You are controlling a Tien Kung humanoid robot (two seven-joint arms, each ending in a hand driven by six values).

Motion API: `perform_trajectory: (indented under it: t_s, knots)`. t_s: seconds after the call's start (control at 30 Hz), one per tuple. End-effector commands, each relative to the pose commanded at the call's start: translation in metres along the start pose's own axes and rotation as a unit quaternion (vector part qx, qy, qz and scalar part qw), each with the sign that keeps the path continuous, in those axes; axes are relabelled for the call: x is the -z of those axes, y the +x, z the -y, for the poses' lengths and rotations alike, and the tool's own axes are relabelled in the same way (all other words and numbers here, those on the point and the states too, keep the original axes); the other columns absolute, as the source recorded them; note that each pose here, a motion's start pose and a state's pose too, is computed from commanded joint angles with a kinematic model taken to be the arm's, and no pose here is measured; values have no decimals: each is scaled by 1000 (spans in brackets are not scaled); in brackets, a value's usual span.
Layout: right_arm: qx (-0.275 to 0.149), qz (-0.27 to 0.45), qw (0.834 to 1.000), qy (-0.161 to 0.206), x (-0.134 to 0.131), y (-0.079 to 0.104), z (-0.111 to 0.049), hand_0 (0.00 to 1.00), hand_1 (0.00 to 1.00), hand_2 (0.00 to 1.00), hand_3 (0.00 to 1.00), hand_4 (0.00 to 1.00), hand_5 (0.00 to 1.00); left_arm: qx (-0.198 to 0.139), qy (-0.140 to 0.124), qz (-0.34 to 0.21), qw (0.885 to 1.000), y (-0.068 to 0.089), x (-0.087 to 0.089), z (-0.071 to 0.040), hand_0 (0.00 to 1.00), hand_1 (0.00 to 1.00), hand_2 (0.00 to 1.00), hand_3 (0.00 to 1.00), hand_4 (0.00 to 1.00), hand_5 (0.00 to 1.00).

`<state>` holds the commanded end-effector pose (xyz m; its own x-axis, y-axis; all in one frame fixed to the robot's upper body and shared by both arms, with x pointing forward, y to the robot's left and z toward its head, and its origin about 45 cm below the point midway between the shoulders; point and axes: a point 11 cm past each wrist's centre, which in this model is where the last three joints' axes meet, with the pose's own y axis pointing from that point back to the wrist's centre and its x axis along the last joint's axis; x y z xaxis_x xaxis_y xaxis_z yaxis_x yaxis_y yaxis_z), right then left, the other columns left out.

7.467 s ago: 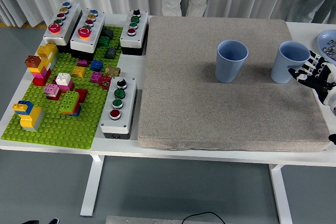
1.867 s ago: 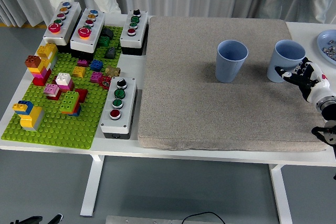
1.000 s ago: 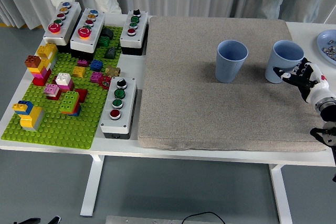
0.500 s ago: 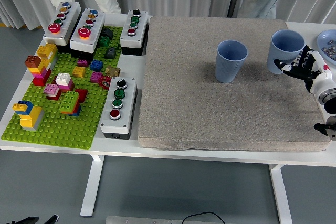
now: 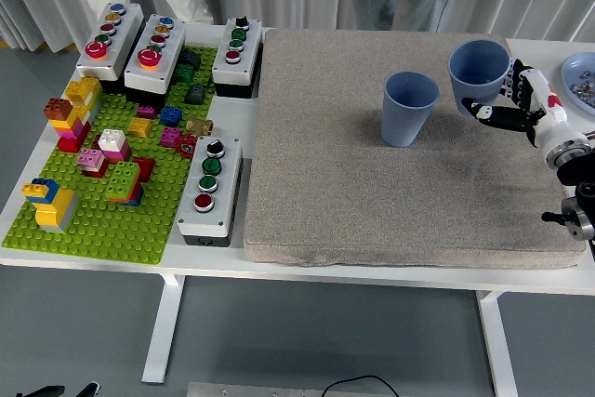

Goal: Pick cup pour cup place

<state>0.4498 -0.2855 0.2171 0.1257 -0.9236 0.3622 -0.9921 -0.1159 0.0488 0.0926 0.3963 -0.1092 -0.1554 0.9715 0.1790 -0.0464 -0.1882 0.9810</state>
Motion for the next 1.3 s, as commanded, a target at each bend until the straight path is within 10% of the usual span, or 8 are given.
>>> perform_trajectory:
  t_s: [1.3]
  knots:
    - [-11,-203,975,85,36,-6,7,830,736,674,714,723,88,-1,-4,1,1000,0,-5,-1,766,806,830,665,527,906]
